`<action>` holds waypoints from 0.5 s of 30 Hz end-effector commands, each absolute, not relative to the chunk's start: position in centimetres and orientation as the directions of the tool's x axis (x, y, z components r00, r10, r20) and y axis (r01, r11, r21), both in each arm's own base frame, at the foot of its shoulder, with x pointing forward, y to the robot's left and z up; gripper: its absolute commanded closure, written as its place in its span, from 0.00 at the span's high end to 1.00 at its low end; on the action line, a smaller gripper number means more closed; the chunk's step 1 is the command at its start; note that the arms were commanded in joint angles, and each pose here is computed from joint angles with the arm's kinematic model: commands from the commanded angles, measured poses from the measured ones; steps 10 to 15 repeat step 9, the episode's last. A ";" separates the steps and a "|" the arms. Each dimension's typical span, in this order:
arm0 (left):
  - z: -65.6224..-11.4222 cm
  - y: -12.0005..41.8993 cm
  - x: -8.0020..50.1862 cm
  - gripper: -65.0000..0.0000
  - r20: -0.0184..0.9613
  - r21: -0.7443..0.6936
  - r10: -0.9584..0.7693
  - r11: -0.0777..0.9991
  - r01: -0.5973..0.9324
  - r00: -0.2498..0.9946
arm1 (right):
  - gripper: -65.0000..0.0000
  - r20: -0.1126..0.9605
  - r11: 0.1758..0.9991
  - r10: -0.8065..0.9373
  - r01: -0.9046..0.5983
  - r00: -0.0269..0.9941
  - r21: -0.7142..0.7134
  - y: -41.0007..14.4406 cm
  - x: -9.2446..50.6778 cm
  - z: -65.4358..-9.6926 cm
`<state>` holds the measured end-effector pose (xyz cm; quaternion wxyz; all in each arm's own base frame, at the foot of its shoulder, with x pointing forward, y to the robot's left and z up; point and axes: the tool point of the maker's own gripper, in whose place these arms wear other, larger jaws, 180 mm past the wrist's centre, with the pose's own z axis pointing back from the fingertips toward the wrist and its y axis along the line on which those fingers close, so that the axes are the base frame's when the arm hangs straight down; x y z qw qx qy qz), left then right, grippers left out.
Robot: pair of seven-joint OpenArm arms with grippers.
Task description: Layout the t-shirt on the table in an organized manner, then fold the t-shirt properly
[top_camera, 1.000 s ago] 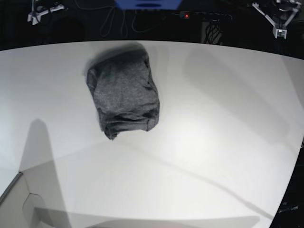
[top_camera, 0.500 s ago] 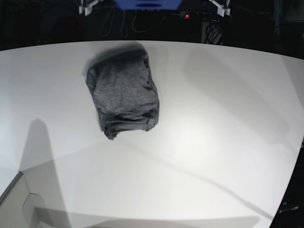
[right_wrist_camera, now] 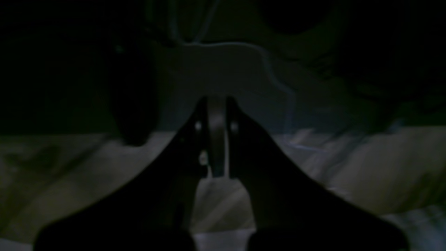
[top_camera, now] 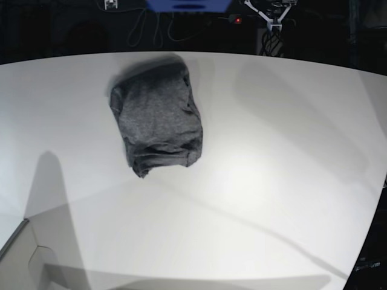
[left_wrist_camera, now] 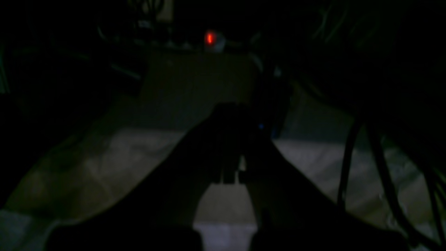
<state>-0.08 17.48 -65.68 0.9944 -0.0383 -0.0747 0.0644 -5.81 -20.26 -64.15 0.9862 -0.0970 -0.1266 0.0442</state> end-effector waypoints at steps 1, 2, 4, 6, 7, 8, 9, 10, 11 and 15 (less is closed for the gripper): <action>-65.6 17.8 -0.6 0.00 0.140 -0.079 0.129 0.990 -0.119 0.982 | 0.00 0.243 0.967 0.123 -0.061 0.962 -0.249 -21.9 -5.7 -63.8; -65.6 17.8 -0.5 0.00 0.142 -0.079 0.129 0.990 -0.119 0.981 | 0.00 0.243 0.965 0.127 -0.063 0.962 -0.257 -22.3 -5.7 -63.8; -65.6 17.9 -0.5 0.00 0.142 -0.079 0.129 0.990 -0.118 0.981 | 0.00 0.242 0.964 0.128 -0.063 0.962 -0.258 -22.4 -5.7 -63.8; -65.6 17.9 -0.7 0.00 0.139 -0.078 0.127 0.990 -0.117 0.982 | 0.00 0.239 0.963 0.130 -0.065 0.962 -0.262 -22.7 -5.9 -63.7; -65.6 17.9 -0.7 0.00 0.139 -0.078 0.127 0.990 -0.117 0.982 | 0.00 0.239 0.963 0.130 -0.065 0.962 -0.262 -22.7 -5.9 -63.7; -65.6 17.9 -0.7 0.00 0.139 -0.078 0.127 0.990 -0.117 0.982 | 0.00 0.239 0.963 0.129 -0.065 0.962 -0.261 -22.6 -5.9 -63.7; -65.6 17.9 -0.7 0.00 0.139 -0.078 0.127 0.990 -0.117 0.982 | 0.00 0.239 0.964 0.128 -0.064 0.962 -0.258 -22.4 -5.9 -63.7; -65.6 17.9 -0.7 0.00 0.139 -0.078 0.127 0.990 -0.117 0.982 | 0.00 0.239 0.964 0.128 -0.064 0.962 -0.258 -22.4 -5.9 -63.7; -65.6 17.9 -0.7 0.00 0.139 -0.078 0.127 0.990 -0.117 0.982 | 0.00 0.239 0.964 0.128 -0.064 0.962 -0.258 -22.4 -5.9 -63.7; -65.6 17.9 -0.7 0.00 0.139 -0.078 0.127 0.990 -0.117 0.982 | 0.00 0.239 0.964 0.128 -0.064 0.962 -0.258 -22.4 -5.9 -63.7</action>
